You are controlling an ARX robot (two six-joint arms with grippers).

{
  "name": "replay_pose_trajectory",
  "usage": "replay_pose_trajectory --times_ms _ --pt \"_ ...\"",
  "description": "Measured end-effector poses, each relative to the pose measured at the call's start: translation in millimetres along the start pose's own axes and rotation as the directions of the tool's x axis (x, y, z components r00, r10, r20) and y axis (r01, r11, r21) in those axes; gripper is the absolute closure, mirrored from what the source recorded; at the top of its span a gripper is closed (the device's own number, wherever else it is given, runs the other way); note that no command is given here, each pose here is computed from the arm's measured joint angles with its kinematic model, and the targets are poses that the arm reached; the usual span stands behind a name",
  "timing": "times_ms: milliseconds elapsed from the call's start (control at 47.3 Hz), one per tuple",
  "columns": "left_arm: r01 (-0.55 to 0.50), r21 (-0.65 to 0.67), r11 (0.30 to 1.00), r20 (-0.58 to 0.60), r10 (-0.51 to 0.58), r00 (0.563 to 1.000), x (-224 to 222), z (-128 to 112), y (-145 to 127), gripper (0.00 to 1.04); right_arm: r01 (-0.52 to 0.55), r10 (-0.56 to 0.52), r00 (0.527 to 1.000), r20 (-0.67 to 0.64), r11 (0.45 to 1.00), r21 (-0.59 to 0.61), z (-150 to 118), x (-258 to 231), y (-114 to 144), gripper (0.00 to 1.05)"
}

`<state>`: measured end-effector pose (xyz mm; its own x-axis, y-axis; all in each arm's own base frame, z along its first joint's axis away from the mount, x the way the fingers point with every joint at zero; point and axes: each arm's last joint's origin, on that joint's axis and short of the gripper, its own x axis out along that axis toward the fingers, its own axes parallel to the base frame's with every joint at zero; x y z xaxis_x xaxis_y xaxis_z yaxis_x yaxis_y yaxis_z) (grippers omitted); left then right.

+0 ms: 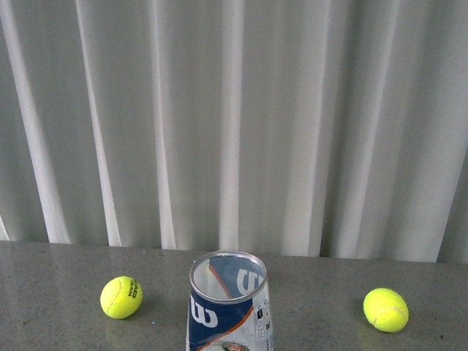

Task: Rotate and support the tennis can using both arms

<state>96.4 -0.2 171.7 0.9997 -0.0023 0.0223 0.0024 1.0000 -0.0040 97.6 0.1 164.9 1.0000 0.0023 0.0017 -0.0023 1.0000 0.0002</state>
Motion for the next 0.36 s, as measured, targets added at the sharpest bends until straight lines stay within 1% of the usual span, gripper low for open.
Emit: replay_pose_trajectory --times_ms 359 --pt "0.0 0.0 1.0 0.0 0.0 1.0 0.0 0.0 0.0 0.07 0.0 0.0 1.0 0.0 1.0 0.0 0.0 0.0 0.0 0.07"
